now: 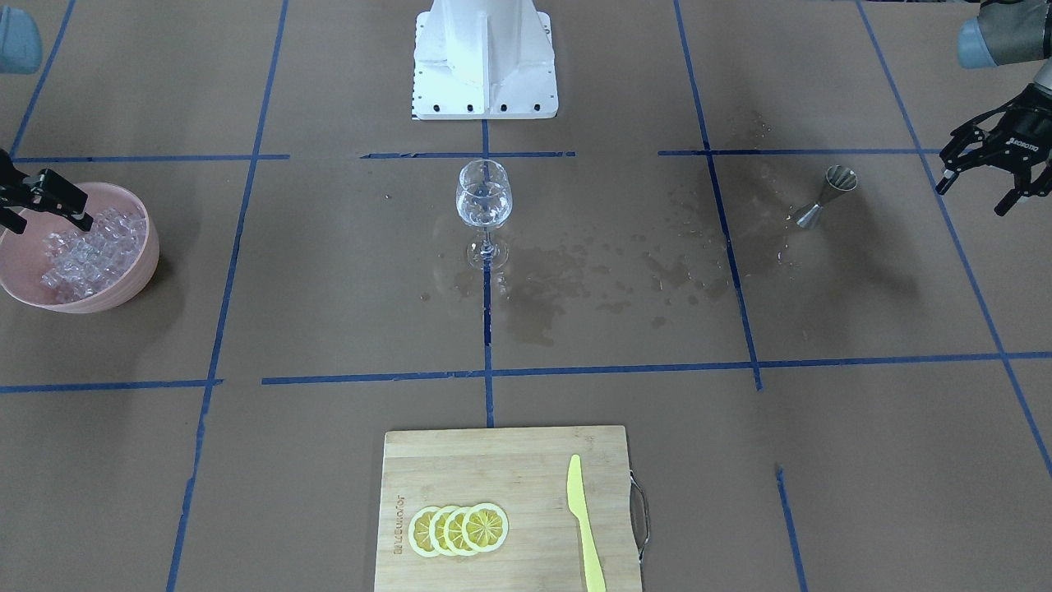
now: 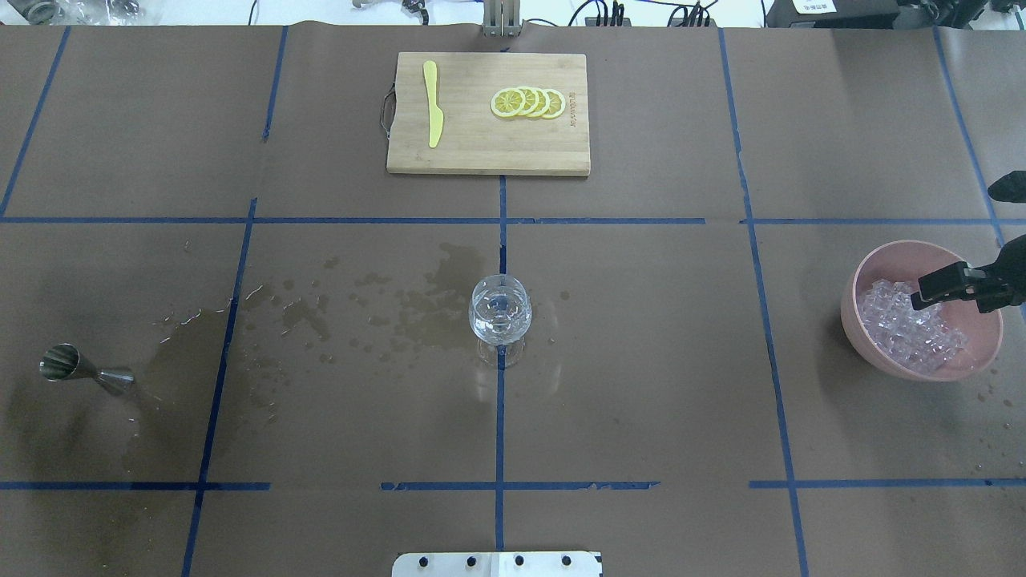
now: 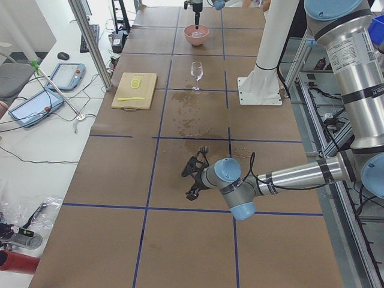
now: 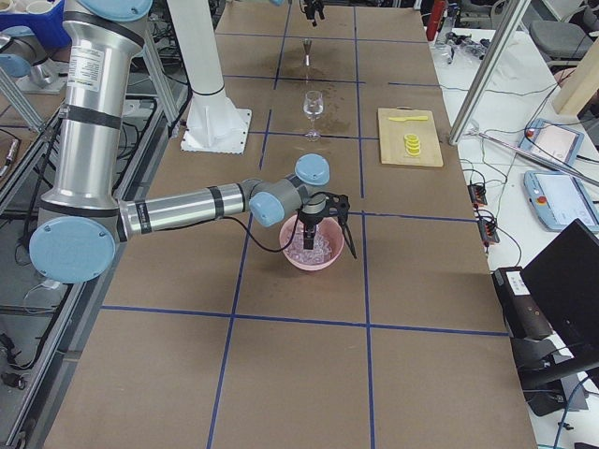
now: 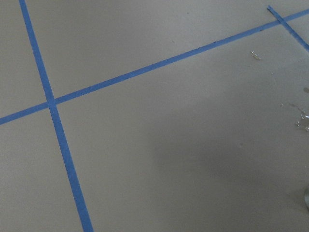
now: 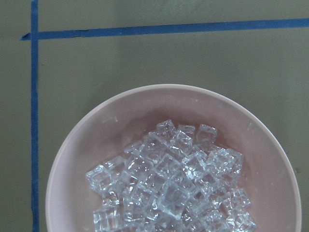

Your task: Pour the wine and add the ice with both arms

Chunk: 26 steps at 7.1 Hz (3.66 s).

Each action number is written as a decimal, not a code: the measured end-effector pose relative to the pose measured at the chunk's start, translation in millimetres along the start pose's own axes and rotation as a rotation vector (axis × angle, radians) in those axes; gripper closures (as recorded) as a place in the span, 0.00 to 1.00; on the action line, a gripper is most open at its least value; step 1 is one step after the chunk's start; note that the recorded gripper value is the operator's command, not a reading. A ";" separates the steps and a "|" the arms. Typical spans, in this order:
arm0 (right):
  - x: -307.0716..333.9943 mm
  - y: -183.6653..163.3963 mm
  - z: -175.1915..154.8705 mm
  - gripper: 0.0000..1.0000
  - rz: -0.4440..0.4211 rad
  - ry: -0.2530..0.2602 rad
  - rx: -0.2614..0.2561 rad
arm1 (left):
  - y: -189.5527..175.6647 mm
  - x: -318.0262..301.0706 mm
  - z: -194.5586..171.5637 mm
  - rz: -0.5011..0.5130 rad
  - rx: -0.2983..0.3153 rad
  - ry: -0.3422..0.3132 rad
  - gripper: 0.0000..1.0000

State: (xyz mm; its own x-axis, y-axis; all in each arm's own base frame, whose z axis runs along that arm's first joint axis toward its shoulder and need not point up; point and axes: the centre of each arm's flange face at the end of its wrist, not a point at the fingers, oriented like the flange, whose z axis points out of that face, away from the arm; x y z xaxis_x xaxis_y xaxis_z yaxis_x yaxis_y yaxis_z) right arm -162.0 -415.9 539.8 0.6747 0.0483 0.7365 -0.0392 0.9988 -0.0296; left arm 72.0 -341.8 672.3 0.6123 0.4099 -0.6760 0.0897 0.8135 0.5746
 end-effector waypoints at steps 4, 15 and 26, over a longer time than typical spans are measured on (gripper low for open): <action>-5.5 -8.2 27.2 0.25 0.091 0.023 -0.032 | -7.6 0.5 1.4 -0.007 0.006 0.006 0.01; -55.1 -30.5 -64.1 1.00 0.103 -0.134 0.009 | -10.3 4.0 -3.7 -0.001 0.020 0.013 0.00; -508.9 51.7 -93.1 1.00 0.400 -0.270 0.090 | -95.8 -14.4 -2.2 -0.159 -0.169 0.051 0.00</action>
State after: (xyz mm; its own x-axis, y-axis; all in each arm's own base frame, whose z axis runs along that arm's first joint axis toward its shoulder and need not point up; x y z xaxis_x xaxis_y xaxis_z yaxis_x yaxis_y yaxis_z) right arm -438.8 -388.0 100.5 0.3790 0.4124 0.8284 -0.3276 0.8970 -0.2966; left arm 52.8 -424.7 626.0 0.5602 0.2880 -0.7767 0.0461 0.9253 0.3764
